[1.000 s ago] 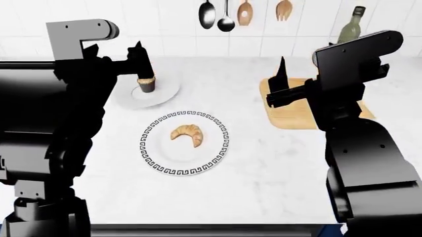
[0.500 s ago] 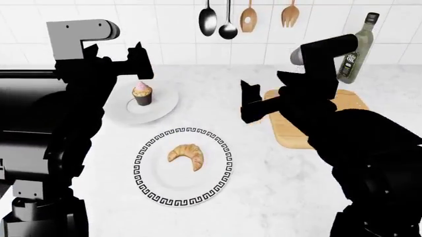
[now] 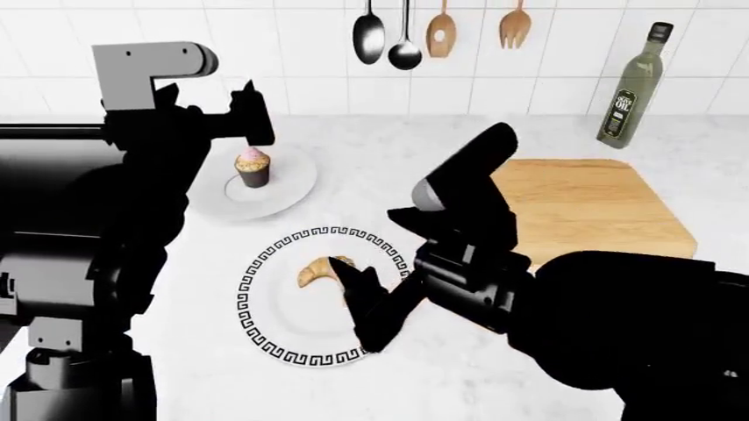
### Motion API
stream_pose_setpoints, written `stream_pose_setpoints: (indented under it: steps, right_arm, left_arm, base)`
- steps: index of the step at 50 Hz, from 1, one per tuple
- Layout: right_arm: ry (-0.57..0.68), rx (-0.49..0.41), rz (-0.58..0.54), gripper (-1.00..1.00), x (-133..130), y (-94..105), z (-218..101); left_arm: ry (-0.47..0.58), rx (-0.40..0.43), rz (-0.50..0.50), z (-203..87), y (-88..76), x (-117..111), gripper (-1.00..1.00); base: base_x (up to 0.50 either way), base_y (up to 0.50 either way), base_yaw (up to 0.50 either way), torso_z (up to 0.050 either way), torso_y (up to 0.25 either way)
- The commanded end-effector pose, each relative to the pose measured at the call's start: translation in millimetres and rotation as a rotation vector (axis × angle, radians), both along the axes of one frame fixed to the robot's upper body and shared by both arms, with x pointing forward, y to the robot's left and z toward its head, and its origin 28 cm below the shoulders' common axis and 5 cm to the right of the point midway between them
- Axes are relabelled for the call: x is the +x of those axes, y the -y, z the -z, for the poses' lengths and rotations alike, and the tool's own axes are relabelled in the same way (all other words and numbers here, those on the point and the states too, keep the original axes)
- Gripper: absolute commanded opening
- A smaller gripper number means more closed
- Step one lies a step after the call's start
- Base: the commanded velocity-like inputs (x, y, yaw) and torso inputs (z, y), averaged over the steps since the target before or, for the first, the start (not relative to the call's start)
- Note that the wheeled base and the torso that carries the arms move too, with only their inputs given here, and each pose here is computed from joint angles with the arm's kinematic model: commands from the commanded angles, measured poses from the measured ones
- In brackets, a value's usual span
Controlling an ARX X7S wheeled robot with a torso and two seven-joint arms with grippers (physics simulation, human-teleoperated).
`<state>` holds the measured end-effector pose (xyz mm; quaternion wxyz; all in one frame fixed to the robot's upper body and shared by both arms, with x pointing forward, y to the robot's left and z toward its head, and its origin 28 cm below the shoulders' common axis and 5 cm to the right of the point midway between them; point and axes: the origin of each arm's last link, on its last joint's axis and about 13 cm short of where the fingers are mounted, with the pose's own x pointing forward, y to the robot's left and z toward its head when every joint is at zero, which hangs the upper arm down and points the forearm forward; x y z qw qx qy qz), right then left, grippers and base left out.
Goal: From the different types of pastries on the counter, select a croissant and place it on the cutting board. Then retrieve a jar of jam from the cabinet and place it alongside the croissant on the cutting board.
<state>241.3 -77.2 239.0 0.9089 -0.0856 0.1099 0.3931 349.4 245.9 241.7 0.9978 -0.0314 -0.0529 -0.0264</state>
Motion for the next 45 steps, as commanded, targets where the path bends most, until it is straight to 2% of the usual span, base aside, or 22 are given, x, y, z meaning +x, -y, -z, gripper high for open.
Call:
stream_pose_setpoints:
  steps: [1, 23, 45]
  right_arm:
    - [-0.04, -0.076, -0.032, 1.0, -3, 1.1, 14]
    - [-0.106, -0.147, -0.001, 1.0, 36, -3.5, 39]
    - [-0.101, -0.185, -0.026, 1.0, 59, -24.4, 40]
  left_arm:
    - [-0.011, 0.001, -0.002, 4, -1.4, 2, 1.0]
    - [-0.028, 0.01, 0.01, 13, 0.9, 6, 1.0]
    - [-0.043, 0.037, 0.028, 18, 5.9, 8, 1.0]
  base:
    - [0.0, 0.0, 0.0, 0.0, 0.0]
    - [0.0, 0.0, 0.0, 0.0, 0.0]
    - [0.0, 0.0, 0.0, 0.0, 0.0]
